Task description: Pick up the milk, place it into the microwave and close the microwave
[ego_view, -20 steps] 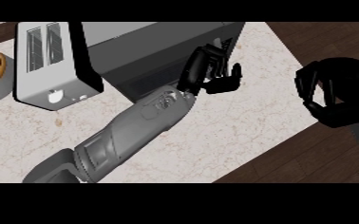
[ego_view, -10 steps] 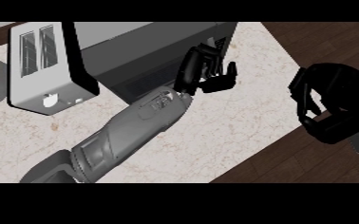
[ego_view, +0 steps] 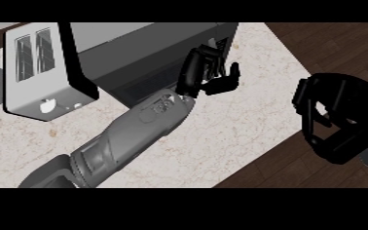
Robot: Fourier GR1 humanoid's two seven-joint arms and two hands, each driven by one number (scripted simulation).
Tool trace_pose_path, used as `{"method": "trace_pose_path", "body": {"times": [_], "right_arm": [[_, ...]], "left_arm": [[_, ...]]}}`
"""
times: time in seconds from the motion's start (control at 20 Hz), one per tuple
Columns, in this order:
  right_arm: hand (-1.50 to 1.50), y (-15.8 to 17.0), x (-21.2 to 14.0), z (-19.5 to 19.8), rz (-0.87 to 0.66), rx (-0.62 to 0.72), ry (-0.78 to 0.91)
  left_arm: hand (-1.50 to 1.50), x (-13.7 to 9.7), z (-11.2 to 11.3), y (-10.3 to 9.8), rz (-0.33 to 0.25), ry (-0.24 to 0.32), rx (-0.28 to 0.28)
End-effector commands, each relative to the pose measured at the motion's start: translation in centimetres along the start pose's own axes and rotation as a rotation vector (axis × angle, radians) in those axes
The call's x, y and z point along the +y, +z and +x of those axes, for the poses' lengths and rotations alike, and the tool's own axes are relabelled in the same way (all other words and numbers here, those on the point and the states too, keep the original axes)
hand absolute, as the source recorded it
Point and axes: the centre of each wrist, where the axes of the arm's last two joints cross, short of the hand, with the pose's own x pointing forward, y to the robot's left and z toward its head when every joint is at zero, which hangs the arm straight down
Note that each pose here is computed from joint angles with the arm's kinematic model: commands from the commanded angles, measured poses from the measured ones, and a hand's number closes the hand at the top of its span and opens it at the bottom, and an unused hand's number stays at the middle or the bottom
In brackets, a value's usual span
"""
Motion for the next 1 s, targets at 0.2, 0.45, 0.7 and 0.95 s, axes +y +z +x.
{"method": "trace_pose_path", "body": {"times": [0.2, 0.45, 0.7, 0.95], "right_arm": [[1.50, 0.2, 2.2, -0.8, 0.172, 0.094, -0.090], [1.50, 0.5, 4.6, -1.9, 0.161, 0.072, -0.176], [1.50, 0.9, 6.4, -2.3, 0.125, 0.063, -0.210], [1.50, 1.0, 7.6, -1.7, 0.102, 0.047, -0.203]], "left_arm": [[1.50, -1.0, 0.0, -0.4, 0.078, 0.185, 0.261], [1.50, 0.4, 1.0, -1.1, 0.169, 0.461, 0.304], [1.50, 1.0, -0.7, -0.3, 0.144, 0.550, 0.351], [1.50, 1.7, -2.4, 0.3, 0.110, 0.579, 0.362]]}}
